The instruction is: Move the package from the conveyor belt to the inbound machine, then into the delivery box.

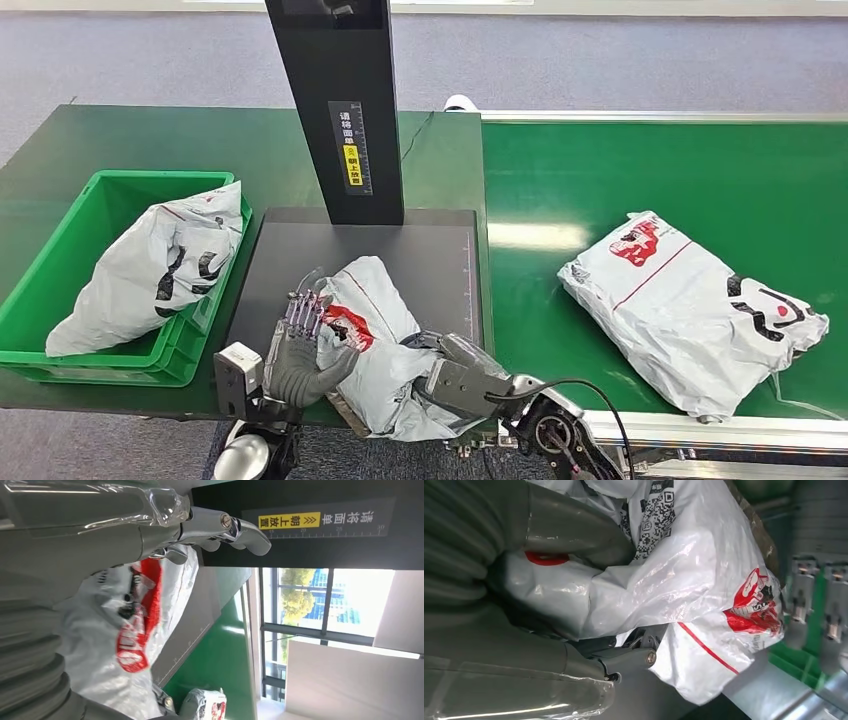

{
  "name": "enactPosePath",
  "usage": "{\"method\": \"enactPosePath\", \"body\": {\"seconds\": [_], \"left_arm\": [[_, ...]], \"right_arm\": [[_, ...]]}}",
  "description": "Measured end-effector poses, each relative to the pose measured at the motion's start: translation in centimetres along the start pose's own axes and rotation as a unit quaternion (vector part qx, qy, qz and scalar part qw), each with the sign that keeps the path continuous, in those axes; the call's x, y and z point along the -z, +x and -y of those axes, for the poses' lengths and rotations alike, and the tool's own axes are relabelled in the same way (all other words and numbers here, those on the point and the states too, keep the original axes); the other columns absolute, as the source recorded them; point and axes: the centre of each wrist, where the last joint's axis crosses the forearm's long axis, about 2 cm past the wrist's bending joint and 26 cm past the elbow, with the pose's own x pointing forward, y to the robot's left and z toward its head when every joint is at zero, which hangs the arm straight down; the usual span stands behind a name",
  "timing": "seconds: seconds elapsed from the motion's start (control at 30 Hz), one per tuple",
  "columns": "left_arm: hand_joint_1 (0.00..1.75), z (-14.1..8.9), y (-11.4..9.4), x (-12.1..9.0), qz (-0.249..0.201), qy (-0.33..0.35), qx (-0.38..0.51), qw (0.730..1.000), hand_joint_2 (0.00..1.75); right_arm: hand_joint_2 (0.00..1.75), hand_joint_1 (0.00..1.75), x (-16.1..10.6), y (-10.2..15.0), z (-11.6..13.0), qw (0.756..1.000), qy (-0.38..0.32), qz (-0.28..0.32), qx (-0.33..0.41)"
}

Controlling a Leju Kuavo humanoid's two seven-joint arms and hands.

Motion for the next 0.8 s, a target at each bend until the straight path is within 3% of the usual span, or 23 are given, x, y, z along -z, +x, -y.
{"method": "enactPosePath", "body": {"seconds": [0.47,0.6,0.73,0.8], "left_arm": [[0.0,0.2,-0.1,0.1,-0.006,-0.004,-0.002,1.0,1.75],[0.0,0.4,-0.1,0.3,-0.006,-0.008,-0.003,1.0,1.75],[0.0,0.8,-0.1,0.3,-0.01,-0.024,0.012,1.0,1.75],[0.0,1.0,-0.2,0.3,-0.02,-0.044,0.033,0.998,1.75]], "right_arm": [[1.75,1.75,0.0,-0.9,0.3,0.999,0.041,-0.023,-0.023],[1.75,1.72,-0.3,-1.3,0.4,0.998,0.054,-0.011,0.002],[1.75,0.0,-0.4,-1.9,0.6,0.999,0.031,-0.005,0.014],[1.75,0.0,-0.5,-2.0,0.8,1.0,0.013,-0.004,0.014]]}}
